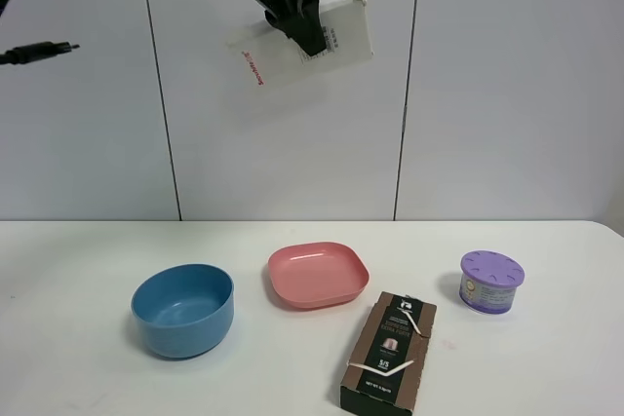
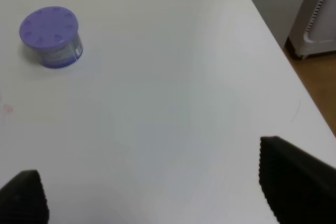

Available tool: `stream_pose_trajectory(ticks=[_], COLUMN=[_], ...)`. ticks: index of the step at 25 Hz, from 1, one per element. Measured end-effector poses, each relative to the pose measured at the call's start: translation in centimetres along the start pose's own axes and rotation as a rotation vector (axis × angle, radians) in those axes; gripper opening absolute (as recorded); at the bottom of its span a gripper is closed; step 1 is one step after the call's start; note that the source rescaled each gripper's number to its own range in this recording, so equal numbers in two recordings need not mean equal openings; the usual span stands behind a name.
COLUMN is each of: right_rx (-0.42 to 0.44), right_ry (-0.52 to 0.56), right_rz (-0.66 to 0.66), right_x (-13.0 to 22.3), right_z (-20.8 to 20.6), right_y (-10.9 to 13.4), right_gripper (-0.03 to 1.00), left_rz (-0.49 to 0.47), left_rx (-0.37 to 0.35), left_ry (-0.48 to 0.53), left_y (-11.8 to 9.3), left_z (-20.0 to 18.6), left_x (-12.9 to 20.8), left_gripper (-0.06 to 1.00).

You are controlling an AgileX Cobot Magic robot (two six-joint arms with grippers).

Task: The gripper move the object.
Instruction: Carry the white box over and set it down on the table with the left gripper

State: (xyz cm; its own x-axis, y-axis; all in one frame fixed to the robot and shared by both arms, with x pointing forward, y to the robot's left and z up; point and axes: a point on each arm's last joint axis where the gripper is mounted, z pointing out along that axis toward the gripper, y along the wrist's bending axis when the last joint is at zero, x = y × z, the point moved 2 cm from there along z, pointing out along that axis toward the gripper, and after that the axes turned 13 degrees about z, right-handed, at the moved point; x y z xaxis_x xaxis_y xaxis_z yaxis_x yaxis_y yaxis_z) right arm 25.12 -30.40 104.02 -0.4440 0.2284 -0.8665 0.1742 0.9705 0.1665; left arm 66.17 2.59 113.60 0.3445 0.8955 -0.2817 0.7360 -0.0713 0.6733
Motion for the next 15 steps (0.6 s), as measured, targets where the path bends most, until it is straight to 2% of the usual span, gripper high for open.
stream_pose_trajectory(ticks=[2,4,9,15], right_rx=[0.000,0.000,0.000,0.000], right_ry=[0.000,0.000,0.000,0.000], right_rz=[0.000,0.000,0.000,0.000], right_x=[0.0,0.0,0.0,0.0], right_z=[0.0,0.0,0.0,0.0], right_y=[0.0,0.0,0.0,0.0], right_gripper=[1.00,1.00,1.00,1.00], left_rz=[0.113,0.163,0.146,0.111], left_rx=[0.007,0.020,0.029,0.106], left_ry=[0.008,0.012,0.003,0.004], left_y=[-0.3,-0.8,-1.9,-4.0], left_z=[1.4,3.4,8.7,13.8], left_x=[0.3,0.6,2.9,6.6], left_gripper=[0.00,0.00,0.00,0.00])
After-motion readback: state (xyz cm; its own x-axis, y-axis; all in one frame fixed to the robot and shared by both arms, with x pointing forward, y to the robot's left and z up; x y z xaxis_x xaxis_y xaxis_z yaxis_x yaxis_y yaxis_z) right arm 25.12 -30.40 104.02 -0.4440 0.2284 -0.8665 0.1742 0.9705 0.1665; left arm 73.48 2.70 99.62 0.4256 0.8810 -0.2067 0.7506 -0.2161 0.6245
